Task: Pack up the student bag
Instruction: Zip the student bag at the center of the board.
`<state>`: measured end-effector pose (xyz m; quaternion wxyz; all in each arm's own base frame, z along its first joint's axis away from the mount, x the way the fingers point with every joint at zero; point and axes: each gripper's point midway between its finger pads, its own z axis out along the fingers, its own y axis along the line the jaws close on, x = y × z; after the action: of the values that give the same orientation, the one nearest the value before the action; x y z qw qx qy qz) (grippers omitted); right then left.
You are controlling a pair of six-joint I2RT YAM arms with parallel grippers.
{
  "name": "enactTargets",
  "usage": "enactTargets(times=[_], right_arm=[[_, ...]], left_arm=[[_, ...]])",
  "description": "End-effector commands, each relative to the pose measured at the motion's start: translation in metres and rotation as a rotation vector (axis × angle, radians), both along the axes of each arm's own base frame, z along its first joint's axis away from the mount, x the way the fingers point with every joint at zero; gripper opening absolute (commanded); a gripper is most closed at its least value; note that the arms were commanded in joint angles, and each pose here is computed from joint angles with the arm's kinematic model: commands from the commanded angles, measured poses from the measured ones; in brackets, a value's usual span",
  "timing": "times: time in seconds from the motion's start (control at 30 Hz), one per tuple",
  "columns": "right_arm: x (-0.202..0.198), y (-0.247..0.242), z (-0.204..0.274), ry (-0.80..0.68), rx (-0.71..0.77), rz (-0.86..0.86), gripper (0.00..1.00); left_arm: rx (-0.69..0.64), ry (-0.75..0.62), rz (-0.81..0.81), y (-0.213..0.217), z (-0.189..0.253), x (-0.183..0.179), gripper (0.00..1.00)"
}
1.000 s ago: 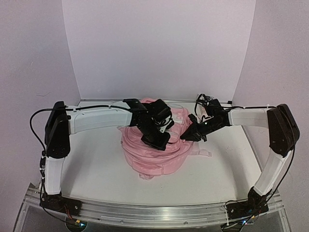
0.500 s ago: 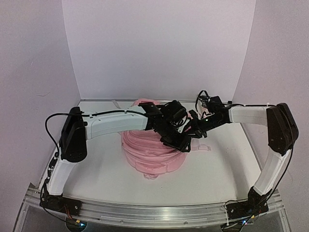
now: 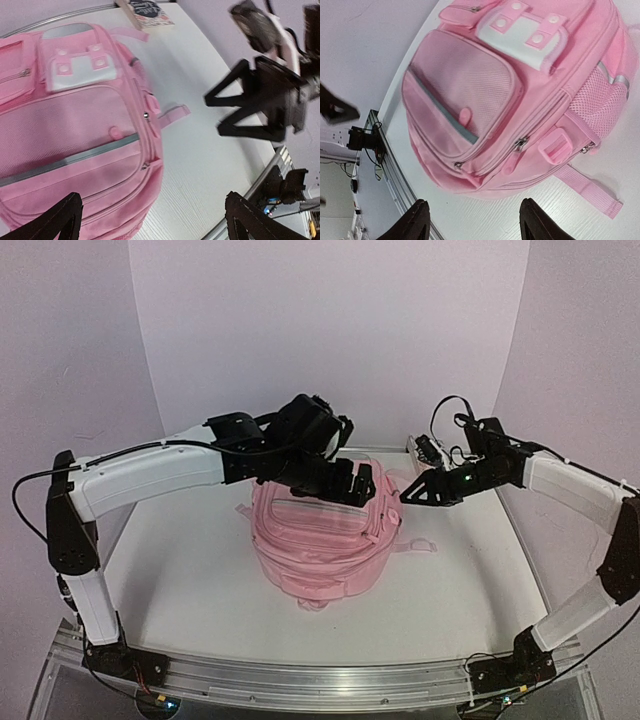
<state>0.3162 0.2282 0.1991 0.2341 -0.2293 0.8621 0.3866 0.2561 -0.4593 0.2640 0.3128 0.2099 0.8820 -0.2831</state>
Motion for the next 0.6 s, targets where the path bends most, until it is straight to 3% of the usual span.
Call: enactTargets(times=[0.0,0.17,0.57], right_arm=[[-0.03,0.016,-0.004,-0.146,-0.082,0.169,0.6],[-0.037,0.035,-0.021,-0.24,-0.144,0.317,0.57],[-0.027,0.062,-0.057,-0.305,-0.231,0.412,0.5]], left_arm=[[0.003,-0.02,0.232,0.05,0.006,0.029,1.0],[-0.034,0.026,0.257,0.07,0.004,0.034,1.0],[-0.044,0.053,0.286,0.084,-0.001,0.031,1.0]])
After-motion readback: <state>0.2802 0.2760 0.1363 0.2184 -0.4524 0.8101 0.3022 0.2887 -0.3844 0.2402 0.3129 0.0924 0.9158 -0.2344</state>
